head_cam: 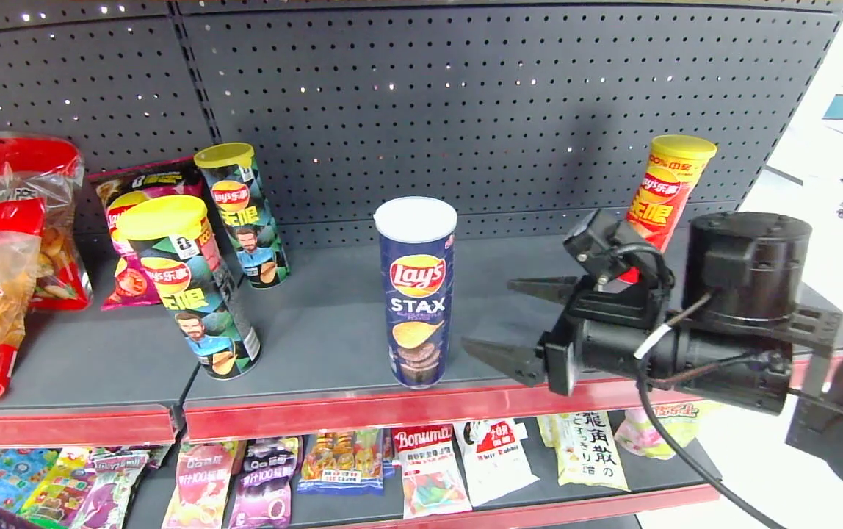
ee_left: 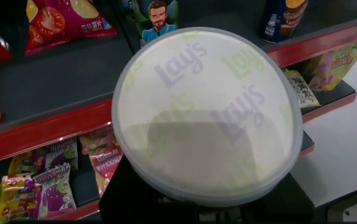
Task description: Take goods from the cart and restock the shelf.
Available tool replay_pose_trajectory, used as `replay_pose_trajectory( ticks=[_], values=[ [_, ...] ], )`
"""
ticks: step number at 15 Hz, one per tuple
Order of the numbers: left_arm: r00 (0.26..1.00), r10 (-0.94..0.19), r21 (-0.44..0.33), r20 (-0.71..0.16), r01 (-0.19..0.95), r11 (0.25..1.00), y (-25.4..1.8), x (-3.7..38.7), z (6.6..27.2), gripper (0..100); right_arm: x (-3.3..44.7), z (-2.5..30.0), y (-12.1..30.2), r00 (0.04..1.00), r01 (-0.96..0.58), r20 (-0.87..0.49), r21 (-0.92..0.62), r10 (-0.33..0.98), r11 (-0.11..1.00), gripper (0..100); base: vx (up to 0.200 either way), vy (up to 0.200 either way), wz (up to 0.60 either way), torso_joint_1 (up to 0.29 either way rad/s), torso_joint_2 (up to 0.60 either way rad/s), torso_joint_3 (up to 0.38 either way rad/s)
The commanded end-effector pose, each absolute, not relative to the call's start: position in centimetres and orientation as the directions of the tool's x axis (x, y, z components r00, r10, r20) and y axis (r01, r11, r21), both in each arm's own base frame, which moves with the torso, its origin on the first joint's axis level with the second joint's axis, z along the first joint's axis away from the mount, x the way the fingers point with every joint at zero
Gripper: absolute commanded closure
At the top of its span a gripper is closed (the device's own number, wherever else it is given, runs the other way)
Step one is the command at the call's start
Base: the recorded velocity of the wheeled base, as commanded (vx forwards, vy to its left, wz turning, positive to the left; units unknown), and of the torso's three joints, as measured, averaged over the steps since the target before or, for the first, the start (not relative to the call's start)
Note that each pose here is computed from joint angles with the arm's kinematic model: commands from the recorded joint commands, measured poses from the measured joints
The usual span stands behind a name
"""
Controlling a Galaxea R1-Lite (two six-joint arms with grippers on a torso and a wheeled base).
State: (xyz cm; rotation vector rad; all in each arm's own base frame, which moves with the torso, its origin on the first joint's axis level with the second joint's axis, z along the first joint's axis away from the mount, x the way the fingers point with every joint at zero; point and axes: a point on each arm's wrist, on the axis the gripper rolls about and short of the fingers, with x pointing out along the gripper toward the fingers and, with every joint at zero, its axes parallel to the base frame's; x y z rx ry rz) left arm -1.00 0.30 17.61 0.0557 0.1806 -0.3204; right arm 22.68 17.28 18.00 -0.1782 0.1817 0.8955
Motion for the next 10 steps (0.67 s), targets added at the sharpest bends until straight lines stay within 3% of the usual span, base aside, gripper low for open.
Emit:
replay_pose_trajectory(
  ticks=[1, 3, 4, 5, 7, 8, 10],
  values=[
    [0.933, -0.307, 0.027, -0.189, 0.317, 0.948, 0.3, -1.0, 17.5, 100, 17.7, 20.1, 12.7, 0.739, -0.673, -0.149, -0.121, 0.657, 0.73, 0, 0.0, 0.0, 0.0, 0.0, 0.0, 0.0],
    [0.931, -0.306, 0.029, -0.197, 0.318, 0.948, 0.3, -0.9, 17.6, 100, 15.0, 21.8, 8.6, 0.836, -0.548, -0.076, -0.138, 0.543, 0.825, 0, 0.0, 0.0, 0.0, 0.0, 0.0, 0.0],
    [0.931, -0.306, 0.029, -0.197, 0.318, 0.948, 0.3, -0.9, 17.6, 100, 15.0, 21.8, 8.6, 0.836, -0.548, -0.076, -0.138, 0.543, 0.825, 0, 0.0, 0.0, 0.0, 0.0, 0.0, 0.0],
    [0.934, -0.301, 0.057, -0.191, 0.316, 0.947, 0.3, -0.9, 17.8, 100, 11.0, 23.3, 4.4, 0.914, -0.406, -0.07, -0.142, 0.4, 0.903, 0, 0.0, 0.0, 0.0, 0.0, 0.0, 0.0],
    [0.956, -0.231, 0.138, -0.18, 0.257, 0.957, 0.4, -1.0, 18.0, 100, 6.6, 22.7, 2.0, 0.942, -0.328, -0.122, -0.138, 0.313, 0.934, 0, 0.0, 0.0, 0.0, 0.0, 0.0, 0.0],
    [0.958, -0.227, 0.151, -0.175, 0.254, 0.955, 0.4, -1.0, 18.0, 100, 2.3, 21.4, 0.5, 0.962, -0.241, -0.162, -0.138, 0.218, 0.961, 0, 0.0, 0.0, 0.0, 0.0, 0.0, 0.0],
    [0.954, -0.249, 0.123, -0.166, 0.271, 0.955, 0.4, -1.0, 17.8, 100, -0.4, 19.8, -0.1, 0.983, -0.066, -0.178, -0.144, 0.04, 0.987, 0, 0.0, 0.0, 0.0, 0.0, 0.0, 0.0]
  ],
)
